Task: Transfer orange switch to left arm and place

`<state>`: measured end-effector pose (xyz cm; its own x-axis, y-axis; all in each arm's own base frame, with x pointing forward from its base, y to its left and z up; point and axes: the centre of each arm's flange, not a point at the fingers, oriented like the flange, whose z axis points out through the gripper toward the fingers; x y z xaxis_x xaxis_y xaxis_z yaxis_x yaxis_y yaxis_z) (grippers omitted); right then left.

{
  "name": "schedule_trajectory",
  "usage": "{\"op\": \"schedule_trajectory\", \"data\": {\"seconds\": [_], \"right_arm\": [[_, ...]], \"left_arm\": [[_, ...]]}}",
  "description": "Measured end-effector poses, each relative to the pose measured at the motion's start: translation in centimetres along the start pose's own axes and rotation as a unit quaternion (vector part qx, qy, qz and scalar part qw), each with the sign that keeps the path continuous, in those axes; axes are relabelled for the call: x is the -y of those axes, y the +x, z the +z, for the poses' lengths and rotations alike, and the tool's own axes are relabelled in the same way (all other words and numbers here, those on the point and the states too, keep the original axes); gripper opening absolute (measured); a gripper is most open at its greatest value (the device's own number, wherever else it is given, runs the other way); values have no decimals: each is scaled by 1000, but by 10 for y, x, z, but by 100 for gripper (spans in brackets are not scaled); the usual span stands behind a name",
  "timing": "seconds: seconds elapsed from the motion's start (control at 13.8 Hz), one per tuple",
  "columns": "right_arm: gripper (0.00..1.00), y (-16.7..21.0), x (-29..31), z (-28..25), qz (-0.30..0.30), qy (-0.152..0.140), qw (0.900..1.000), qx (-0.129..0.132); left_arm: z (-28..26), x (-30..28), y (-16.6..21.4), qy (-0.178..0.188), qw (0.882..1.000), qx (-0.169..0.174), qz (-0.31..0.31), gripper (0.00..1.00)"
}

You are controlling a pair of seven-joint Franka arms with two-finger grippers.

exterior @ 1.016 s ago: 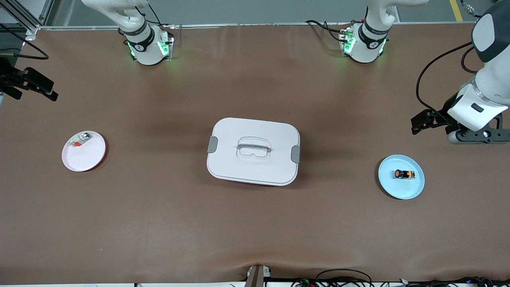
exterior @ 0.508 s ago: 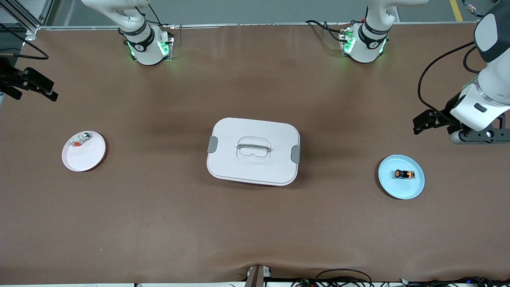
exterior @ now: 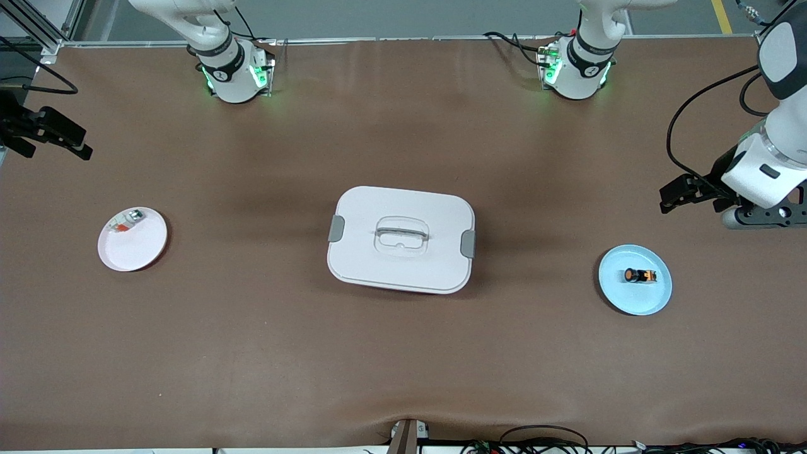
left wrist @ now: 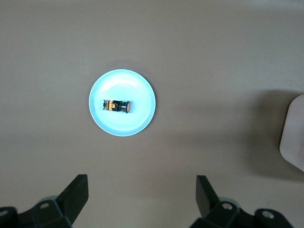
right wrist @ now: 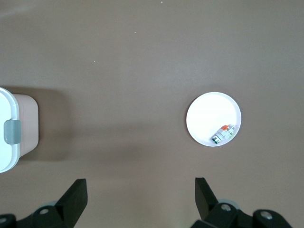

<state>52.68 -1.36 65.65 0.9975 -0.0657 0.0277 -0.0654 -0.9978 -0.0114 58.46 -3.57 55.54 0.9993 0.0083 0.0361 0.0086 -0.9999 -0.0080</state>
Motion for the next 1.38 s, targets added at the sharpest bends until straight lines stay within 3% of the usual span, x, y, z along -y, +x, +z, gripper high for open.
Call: {"op": "schedule_trajectory", "data": {"seconds": [0.87, 1.38], "right_arm": [[100, 0, -1, 0, -1, 0, 1000, 0], [100, 0, -3, 3, -11, 0, 1000, 5]], "left_arm": [[-47, -24, -22, -2, 999, -35, 27, 100], [-51, -24, -24, -2, 999, -39, 27, 100]]}}
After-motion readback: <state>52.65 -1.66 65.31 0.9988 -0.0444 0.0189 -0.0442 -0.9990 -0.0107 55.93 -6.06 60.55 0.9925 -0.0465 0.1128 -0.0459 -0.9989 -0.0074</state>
